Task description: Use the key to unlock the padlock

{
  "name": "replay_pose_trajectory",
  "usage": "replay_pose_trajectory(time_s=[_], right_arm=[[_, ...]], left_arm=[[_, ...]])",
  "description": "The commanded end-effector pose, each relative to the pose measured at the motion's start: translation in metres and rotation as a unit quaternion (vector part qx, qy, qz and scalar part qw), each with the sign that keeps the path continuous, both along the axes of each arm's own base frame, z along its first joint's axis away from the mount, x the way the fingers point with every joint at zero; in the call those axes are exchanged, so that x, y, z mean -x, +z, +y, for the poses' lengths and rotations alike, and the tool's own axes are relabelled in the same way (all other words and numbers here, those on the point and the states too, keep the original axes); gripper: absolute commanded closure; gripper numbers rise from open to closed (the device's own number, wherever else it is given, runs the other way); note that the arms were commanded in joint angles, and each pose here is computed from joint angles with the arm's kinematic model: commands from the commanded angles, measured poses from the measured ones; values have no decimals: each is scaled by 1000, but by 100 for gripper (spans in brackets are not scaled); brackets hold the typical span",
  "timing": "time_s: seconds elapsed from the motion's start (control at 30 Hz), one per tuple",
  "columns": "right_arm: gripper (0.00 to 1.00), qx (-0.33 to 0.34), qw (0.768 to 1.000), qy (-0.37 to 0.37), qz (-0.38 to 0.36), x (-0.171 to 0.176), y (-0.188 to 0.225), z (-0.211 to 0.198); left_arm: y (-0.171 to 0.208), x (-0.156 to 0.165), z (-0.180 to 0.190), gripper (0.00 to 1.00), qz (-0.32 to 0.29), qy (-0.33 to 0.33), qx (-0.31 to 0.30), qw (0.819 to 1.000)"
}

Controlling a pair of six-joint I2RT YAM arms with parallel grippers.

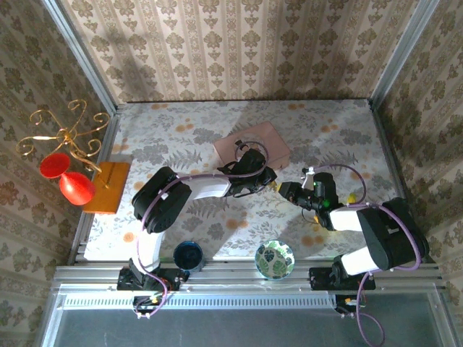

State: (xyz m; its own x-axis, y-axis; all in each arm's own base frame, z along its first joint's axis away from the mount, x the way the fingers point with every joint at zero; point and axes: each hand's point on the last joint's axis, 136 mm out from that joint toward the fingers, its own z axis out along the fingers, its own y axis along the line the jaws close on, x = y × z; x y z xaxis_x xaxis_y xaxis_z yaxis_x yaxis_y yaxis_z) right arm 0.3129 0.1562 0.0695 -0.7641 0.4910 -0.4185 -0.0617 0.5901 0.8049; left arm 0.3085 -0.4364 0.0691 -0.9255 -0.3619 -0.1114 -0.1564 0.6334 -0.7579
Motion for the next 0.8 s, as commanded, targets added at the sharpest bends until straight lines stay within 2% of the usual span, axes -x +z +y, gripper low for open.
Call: replay_pose_trajectory(time_s=[0.0, 0.77], right_arm=[[77, -11, 1000, -8, -21, -6, 12, 0], [78, -46, 999, 5, -13, -9, 7, 14]], left_arm=[[13, 15, -13, 100, 30, -25, 45, 998], [14, 15, -14, 100, 28, -24, 47, 998]])
